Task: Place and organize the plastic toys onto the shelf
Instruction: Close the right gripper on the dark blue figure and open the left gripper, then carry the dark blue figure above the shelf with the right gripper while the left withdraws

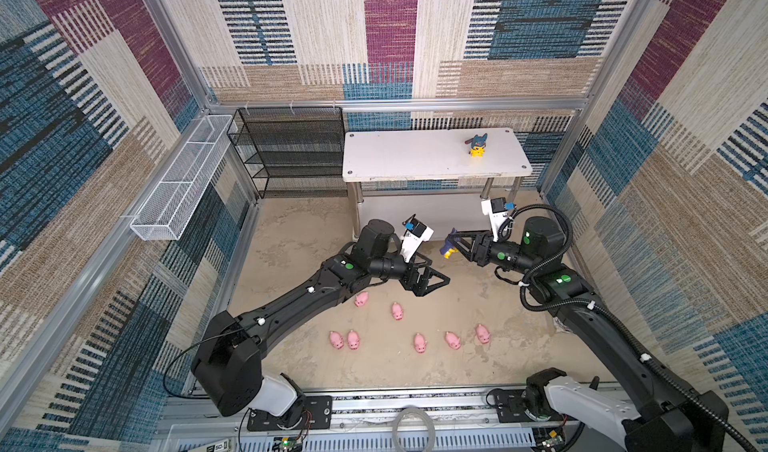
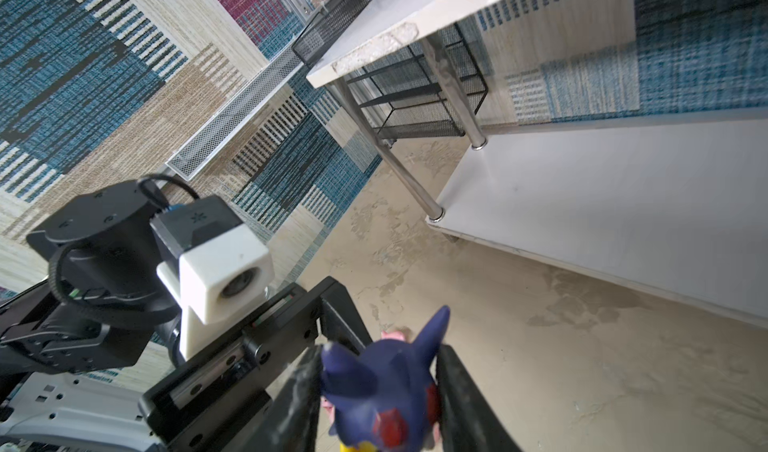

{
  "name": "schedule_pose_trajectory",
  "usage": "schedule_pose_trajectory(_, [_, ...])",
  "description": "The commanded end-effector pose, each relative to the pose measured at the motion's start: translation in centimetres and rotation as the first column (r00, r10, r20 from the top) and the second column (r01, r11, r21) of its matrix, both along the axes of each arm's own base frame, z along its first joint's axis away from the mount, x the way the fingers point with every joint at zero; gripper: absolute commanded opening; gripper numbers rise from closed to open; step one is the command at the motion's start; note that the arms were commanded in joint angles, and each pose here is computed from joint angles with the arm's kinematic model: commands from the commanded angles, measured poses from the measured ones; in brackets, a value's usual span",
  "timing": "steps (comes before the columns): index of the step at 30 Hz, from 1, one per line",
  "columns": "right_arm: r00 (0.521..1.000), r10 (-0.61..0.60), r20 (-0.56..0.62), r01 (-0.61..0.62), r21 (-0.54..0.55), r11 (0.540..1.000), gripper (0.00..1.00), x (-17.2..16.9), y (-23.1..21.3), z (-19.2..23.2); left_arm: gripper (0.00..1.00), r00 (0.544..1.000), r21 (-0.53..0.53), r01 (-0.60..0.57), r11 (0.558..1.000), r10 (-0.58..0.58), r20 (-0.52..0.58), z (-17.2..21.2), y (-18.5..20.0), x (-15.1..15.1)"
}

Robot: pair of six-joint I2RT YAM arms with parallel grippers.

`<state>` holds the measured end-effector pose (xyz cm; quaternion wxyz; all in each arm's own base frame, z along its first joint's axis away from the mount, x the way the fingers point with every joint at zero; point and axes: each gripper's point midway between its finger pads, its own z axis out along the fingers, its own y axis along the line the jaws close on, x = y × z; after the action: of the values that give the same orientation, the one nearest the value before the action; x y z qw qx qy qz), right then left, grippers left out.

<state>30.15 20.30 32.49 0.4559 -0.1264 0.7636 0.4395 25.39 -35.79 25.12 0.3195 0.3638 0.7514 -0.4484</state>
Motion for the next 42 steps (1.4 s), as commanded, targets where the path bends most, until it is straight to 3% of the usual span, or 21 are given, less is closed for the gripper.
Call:
schedule_pose_trajectory(1, [0.998,-0.034,0.050,0.037,-0.052,0.998,0.38,0.8,-0.1,1.0,1.00,0.992,0.118,-0.124,0.985,0.118,0.050,-1.5,2.3,1.2])
schedule_pose_trajectory(7, [0.993,-0.037,0.111,0.049,-0.109,0.993,0.38,2.3,2.2,3.4,1.00,0.950,0.164,-0.308,0.937,0.293,0.107,-0.8,5.7,2.1])
schedule_pose_trajectory(15, [0.969,-0.080,0.234,0.127,-0.192,0.973,0.36,6.2,4.9,8.4,1.00,0.858,0.240,-0.513,0.824,0.484,0.171,1.0,10.3,3.0])
schedule_pose_trajectory(23, [0.935,-0.136,0.326,0.221,-0.239,0.945,0.36,10.8,7.0,12.5,0.99,0.766,0.259,-0.642,0.721,0.594,0.246,3.2,13.9,3.4])
schedule_pose_trajectory(34, [0.866,-0.296,0.403,0.439,-0.333,0.834,0.36,17.9,8.2,14.9,0.99,0.718,0.265,-0.696,0.668,0.634,0.287,3.8,15.4,3.7])
schedule_pose_trajectory(42, [0.837,-0.367,0.406,0.511,-0.341,0.789,0.37,19.9,7.7,13.7,0.99,0.710,0.268,-0.704,0.658,0.637,0.299,4.1,15.5,3.9])
